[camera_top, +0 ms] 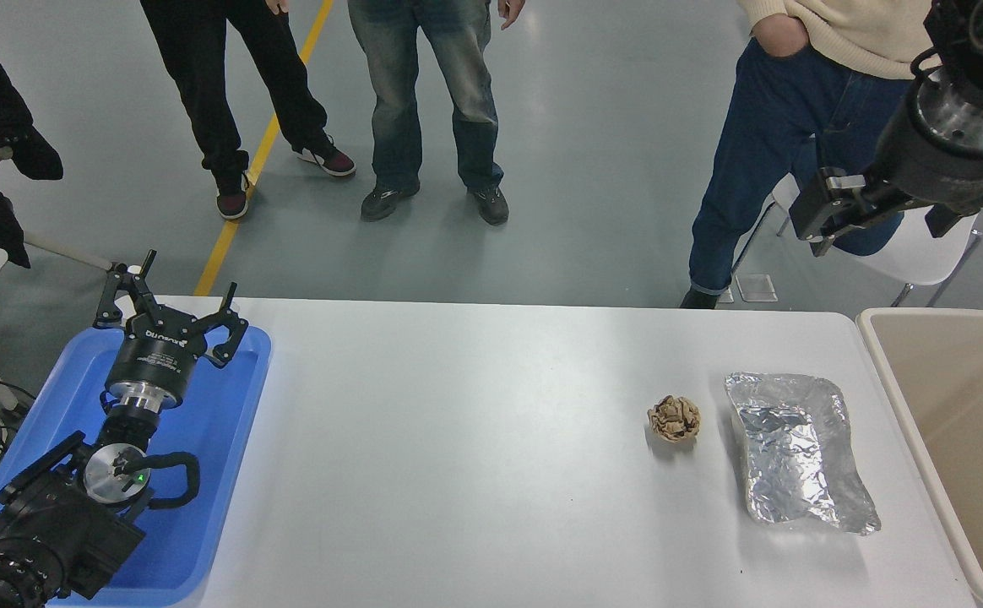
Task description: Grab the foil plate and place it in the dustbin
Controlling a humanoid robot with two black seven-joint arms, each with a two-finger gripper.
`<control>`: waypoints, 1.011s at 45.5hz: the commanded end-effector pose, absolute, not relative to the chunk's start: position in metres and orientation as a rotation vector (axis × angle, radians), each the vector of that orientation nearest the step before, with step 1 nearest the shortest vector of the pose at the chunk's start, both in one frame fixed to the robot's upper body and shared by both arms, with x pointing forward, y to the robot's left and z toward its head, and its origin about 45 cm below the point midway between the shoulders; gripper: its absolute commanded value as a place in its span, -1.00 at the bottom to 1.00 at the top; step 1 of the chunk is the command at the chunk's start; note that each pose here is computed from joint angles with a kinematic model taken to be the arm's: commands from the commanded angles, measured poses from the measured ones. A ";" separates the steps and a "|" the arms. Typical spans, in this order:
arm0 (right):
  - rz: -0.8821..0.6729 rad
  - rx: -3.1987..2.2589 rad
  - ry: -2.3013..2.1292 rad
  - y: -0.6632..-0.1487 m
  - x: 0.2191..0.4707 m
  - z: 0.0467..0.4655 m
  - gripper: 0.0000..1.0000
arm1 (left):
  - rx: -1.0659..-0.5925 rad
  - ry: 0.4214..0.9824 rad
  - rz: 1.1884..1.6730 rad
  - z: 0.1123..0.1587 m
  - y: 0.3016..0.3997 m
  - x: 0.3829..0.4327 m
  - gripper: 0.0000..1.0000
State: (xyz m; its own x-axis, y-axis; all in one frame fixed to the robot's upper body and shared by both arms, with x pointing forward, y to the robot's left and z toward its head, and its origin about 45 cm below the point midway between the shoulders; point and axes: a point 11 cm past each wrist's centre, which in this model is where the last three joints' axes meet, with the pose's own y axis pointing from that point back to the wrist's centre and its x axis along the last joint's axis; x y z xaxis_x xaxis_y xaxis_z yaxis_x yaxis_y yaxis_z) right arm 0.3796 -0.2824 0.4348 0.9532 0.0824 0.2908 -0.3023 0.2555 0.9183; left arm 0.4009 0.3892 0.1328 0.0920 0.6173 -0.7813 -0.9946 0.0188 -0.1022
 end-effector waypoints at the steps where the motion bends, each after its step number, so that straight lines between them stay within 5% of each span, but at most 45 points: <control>1: 0.257 1.284 -0.202 -0.285 0.379 0.435 1.00 | -0.766 0.633 1.389 0.1325 0.3888 0.4008 1.00; 28: 0.154 1.334 -0.290 -0.323 0.372 0.432 1.00 | -0.765 0.631 1.390 0.1328 0.3896 0.4008 1.00; 46: -0.037 1.316 -0.194 -0.380 0.346 0.362 1.00 | -0.765 0.632 1.391 0.1322 0.3897 0.4002 1.00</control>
